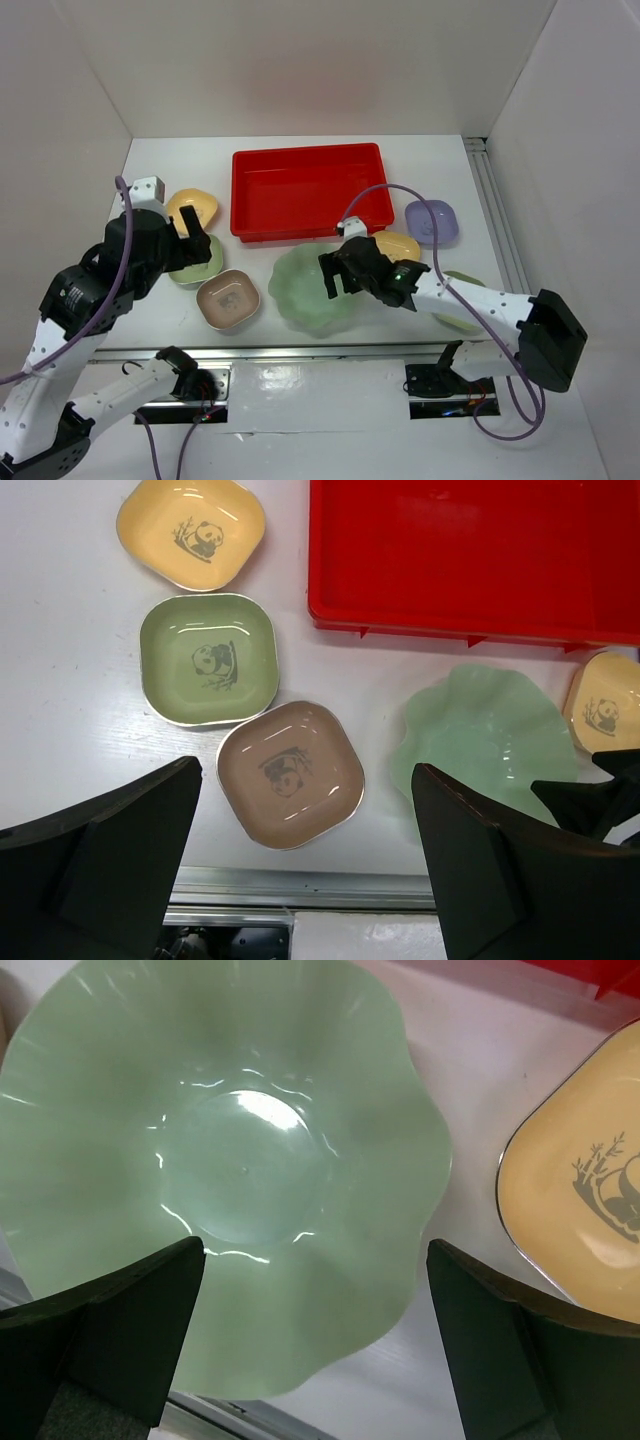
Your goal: Place the plates into the plastic bin on the countertop
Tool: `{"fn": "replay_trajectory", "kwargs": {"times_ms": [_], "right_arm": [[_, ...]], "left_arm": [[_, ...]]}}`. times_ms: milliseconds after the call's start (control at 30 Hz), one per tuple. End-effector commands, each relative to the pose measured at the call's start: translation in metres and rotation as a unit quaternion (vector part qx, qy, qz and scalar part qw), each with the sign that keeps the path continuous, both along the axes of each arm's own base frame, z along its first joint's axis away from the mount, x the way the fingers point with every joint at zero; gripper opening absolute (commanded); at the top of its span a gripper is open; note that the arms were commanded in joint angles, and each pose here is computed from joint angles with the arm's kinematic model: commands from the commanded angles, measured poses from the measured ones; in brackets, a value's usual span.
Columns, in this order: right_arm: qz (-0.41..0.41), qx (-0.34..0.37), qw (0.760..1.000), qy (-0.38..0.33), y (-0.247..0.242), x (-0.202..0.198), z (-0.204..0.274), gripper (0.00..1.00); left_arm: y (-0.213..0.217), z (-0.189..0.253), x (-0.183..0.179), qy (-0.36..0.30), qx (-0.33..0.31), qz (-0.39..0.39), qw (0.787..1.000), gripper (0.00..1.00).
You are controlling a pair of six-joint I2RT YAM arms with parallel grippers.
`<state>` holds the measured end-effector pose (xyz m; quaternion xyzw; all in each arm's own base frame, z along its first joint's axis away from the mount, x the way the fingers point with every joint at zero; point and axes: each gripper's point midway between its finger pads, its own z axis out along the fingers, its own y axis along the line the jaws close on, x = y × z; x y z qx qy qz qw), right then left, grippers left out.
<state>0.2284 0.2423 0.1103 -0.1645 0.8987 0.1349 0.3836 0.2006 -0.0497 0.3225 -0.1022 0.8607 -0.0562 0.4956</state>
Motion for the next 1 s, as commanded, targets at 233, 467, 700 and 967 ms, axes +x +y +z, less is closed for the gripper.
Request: {"fn": "replay_trajectory", "kwargs": {"times_ms": [233, 467, 700, 967], "right_arm": [[-0.040, 0.014, 0.999, -0.013, -0.006, 0.018, -0.020, 0.96], [-0.046, 0.024, 0.999, 0.000, -0.017, 0.019, -0.027, 0.93], [-0.036, 0.041, 0.999, 0.003, -0.012, 0.018, -0.029, 0.76], [-0.026, 0.037, 0.999, 0.011, -0.007, 0.019, -0.039, 0.49]], "left_arm": [[-0.001, 0.003, -0.002, -0.011, 0.003, -0.016, 1.000, 1.00], [-0.005, 0.001, -0.001, -0.005, 0.001, -0.024, 1.000, 1.00], [-0.008, -0.001, 0.000, 0.001, 0.000, -0.029, 1.000, 1.00], [-0.008, 0.002, 0.000, -0.003, -0.002, -0.029, 1.000, 1.00]]}}
